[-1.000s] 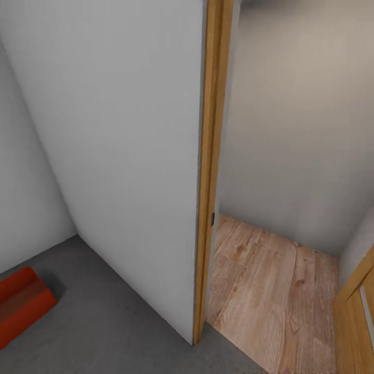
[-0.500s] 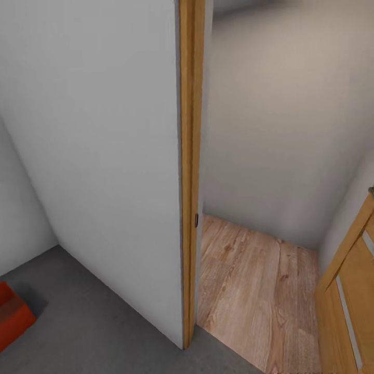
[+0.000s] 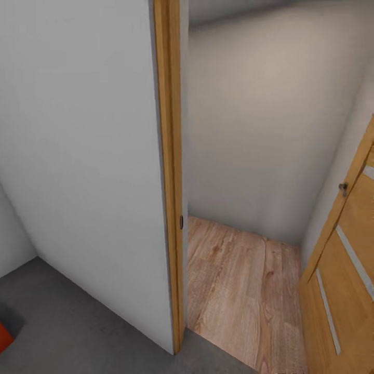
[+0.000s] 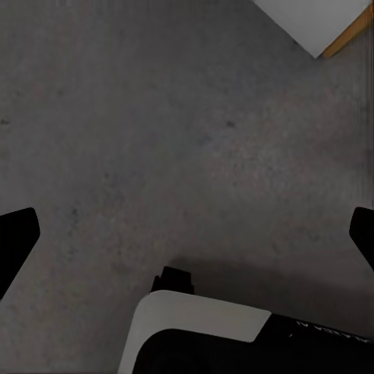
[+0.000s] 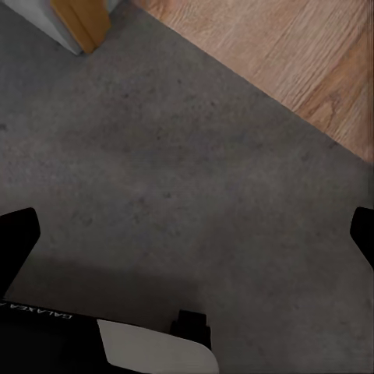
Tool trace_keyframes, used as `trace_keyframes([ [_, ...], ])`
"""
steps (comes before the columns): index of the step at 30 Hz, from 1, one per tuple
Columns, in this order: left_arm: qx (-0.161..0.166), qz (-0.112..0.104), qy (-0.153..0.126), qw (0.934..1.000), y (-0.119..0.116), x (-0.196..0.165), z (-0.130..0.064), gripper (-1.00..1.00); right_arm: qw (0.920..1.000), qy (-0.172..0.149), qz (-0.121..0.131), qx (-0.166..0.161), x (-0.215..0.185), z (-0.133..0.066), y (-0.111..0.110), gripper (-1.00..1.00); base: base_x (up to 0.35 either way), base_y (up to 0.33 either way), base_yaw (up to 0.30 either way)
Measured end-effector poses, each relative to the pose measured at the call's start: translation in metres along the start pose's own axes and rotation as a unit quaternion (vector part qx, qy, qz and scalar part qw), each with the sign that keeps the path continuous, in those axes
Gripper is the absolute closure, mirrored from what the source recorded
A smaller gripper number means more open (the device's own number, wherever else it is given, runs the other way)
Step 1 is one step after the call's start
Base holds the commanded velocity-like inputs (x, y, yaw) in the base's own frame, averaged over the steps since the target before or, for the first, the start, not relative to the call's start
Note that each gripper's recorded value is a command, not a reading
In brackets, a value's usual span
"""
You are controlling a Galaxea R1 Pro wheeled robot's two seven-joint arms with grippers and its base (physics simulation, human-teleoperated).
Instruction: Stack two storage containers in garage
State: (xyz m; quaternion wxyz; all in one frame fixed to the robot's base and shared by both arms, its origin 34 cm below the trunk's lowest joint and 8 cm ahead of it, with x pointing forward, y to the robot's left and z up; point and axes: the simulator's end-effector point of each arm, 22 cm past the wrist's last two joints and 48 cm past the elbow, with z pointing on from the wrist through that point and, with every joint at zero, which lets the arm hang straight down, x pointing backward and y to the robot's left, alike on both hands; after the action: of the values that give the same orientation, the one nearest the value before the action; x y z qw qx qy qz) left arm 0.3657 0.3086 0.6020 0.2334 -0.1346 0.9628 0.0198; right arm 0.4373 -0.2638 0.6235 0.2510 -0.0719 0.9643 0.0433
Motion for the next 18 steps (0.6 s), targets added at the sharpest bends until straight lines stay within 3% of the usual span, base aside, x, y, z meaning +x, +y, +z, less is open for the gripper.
trace_keyframes([
  [7,0.002,-0.001,-0.004,1.0,-0.0019,-0.0033,-0.0005,-1.0,1.0,-0.004,-0.001,0.0,-0.0037,-0.001,-0.0003,-1.0,0.0,0.0,-0.189],
  [18,0.002,-0.001,-0.005,1.0,-0.0023,-0.0045,-0.0007,-1.0,1.0,-0.006,-0.001,0.001,-0.0051,-0.0013,-0.0005,-1.0,0.0,0.0,-0.275],
])
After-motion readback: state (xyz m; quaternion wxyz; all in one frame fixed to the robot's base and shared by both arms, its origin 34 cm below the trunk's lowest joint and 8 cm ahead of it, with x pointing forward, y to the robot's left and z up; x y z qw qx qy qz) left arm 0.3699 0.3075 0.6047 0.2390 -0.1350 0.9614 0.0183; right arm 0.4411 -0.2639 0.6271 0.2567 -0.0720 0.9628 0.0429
